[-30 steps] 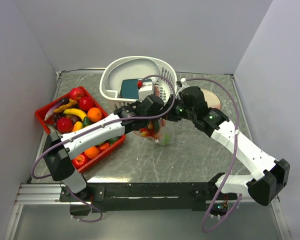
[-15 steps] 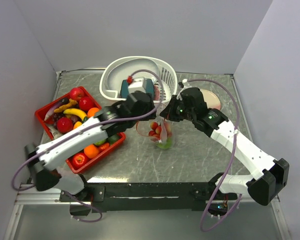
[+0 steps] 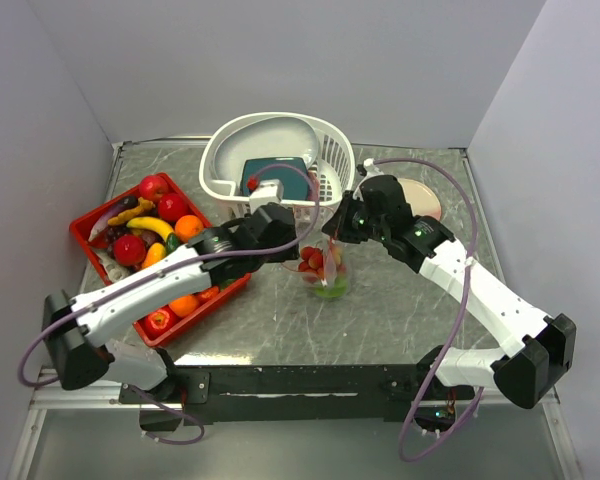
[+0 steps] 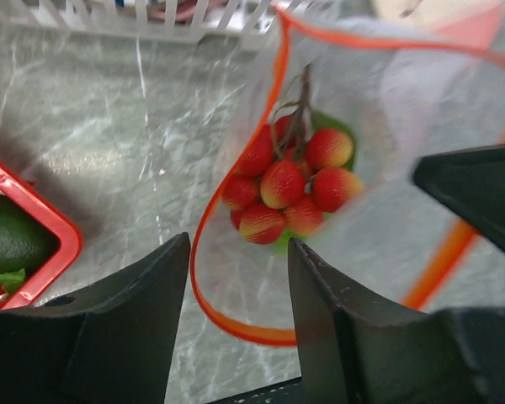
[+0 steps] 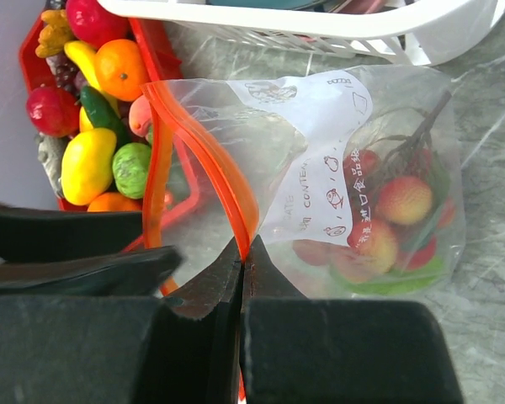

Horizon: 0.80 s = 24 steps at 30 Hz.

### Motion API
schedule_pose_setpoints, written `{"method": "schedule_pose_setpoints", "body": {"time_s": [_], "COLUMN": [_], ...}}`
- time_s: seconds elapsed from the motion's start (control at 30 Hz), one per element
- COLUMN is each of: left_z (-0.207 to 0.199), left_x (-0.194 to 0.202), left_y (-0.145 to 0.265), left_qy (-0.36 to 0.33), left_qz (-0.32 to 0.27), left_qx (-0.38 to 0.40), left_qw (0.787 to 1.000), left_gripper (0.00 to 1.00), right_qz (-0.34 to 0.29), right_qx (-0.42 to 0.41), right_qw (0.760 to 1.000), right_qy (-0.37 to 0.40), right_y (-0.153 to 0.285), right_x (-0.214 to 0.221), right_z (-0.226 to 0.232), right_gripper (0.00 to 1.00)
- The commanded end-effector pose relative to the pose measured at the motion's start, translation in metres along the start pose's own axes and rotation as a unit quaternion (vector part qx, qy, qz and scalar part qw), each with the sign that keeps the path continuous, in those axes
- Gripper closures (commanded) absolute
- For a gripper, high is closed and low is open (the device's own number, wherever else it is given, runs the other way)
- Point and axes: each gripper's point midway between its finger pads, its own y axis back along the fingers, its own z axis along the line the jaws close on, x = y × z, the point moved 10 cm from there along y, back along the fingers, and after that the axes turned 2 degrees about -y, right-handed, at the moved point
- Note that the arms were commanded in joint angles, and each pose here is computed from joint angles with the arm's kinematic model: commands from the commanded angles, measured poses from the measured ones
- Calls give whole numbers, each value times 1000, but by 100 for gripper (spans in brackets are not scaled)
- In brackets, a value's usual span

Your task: Place the food in the zip-top bag and seal the zipper

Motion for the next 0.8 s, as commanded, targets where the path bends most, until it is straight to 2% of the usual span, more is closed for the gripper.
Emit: {"method": "schedule_pose_setpoints", "body": {"time_s": [0.0, 0.07, 0.1, 0.2, 0.23, 0.43, 0.53, 0.6, 0.67, 0.7, 0.77], "left_z": [-4, -7, -8, -12, -13, -18, -22, -25, -40, -49, -64], "left_x": [3, 7, 7, 3, 2, -2, -4, -8, -17, -26, -28], "left_y": [-12, -18, -19, -18, -17, -18, -18, -16, -13, -9, -9], "left_qy": [-7, -8, -9, -1, 1, -5, -3, -1, 2, 1, -2], "left_qz": [7, 10, 11, 2, 1, -2, -5, -11, -15, -24, -22], "left_qx": [-11, -4, 2, 21, 25, 36, 46, 58, 103, 122, 154], "left_qw": [1000, 1000, 1000, 1000, 1000, 999, 999, 998, 995, 992, 988], "left_gripper": [51, 62, 74, 90, 93, 99, 99, 99, 99, 99, 99], "right_qz": [-39, -41, -48, -63, -74, -80, -92, -111, -117, -149, -159], "right_qx": [11, 15, 30, 59, 69, 101, 123, 153, 187, 207, 238], "right_qw": [999, 999, 998, 996, 994, 991, 986, 979, 972, 962, 952], "right_qy": [15, 23, 25, 33, 34, 48, 59, 72, 86, 94, 106], "right_y": [9, 14, 14, 20, 23, 24, 27, 36, 47, 60, 75], "right_x": [-15, -16, -17, -16, -16, -16, -20, -25, -26, -33, -33], "right_z": [7, 6, 3, -4, -6, -12, -9, -5, -5, 1, 1], "right_gripper": [98, 86, 82, 76, 75, 73, 90, 97, 100, 100, 100]}}
